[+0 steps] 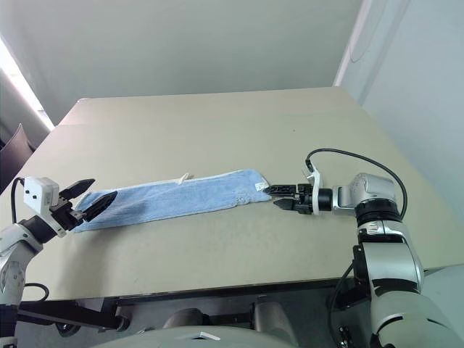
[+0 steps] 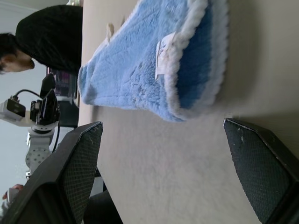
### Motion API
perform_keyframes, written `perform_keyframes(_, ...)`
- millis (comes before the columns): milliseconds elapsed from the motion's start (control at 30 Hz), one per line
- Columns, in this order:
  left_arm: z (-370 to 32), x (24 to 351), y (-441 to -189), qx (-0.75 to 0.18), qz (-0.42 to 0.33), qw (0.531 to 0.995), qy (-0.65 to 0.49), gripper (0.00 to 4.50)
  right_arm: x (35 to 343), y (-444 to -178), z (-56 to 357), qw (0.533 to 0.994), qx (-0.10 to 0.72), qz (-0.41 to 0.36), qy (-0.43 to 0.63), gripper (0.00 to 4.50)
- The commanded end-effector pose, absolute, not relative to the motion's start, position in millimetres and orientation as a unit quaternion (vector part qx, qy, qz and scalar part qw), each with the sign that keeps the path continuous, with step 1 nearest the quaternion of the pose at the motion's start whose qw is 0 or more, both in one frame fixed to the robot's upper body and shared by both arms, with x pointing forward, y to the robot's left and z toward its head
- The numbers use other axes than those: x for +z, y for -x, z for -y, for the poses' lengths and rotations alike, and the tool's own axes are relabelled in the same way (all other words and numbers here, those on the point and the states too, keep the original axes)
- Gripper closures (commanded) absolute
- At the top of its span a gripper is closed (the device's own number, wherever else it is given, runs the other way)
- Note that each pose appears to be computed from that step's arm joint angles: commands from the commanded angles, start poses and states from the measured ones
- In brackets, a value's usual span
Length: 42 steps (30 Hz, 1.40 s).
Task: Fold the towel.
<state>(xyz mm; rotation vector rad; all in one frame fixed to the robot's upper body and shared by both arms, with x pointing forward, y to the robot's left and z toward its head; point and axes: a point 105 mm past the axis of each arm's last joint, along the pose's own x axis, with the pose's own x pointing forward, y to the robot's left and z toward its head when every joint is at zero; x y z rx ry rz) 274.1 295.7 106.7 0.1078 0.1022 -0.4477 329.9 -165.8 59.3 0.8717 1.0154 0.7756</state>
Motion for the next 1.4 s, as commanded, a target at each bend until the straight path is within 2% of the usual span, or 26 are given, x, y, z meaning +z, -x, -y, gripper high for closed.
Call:
perform_keyframes(33,-288.2,117.8,-276.4,-0.237,-0.033,0.969,-0.067,0.47,61.4,-338.4,153.4,0.717,0.355,-0.449,-0.398,0.19)
perform_keyframes(267,-283.5,113.8,-276.8,-0.246,-0.039,0.966,-0.065,0.47,66.2,-364.0,137.9,0.734,0.328,-0.419,-0.423,0.19)
perform_keyframes(700,-282.4,110.6,-275.3,-0.242,-0.04,0.967,-0.064,0.47,81.2,-368.8,102.5,0.702,0.37,-0.412,-0.448,0.19)
perform_keyframes(800,-283.2,111.3,-276.0,-0.239,-0.039,0.968,-0.065,0.47,81.8,-371.6,101.5,0.704,0.366,-0.406,-0.453,0.77)
perform_keyframes(867,-283.7,111.3,-275.9,-0.238,-0.039,0.968,-0.065,0.47,80.7,-373.3,104.2,0.708,0.359,-0.403,-0.455,1.4)
perform_keyframes(1133,-287.2,108.9,-272.1,-0.231,-0.044,0.969,-0.069,0.47,82.7,-372.8,124.4,0.725,0.353,-0.391,-0.444,4.45)
perform_keyframes(1333,-290.6,110.0,-274.3,-0.227,-0.044,0.97,-0.071,0.47,91.3,-365.1,186.4,0.762,0.323,-0.366,-0.424,4.48)
perform_keyframes(1400,-290.5,110.3,-275.8,-0.227,-0.044,0.97,-0.071,0.47,97.7,-358.4,212.1,0.793,0.336,-0.341,-0.376,4.48)
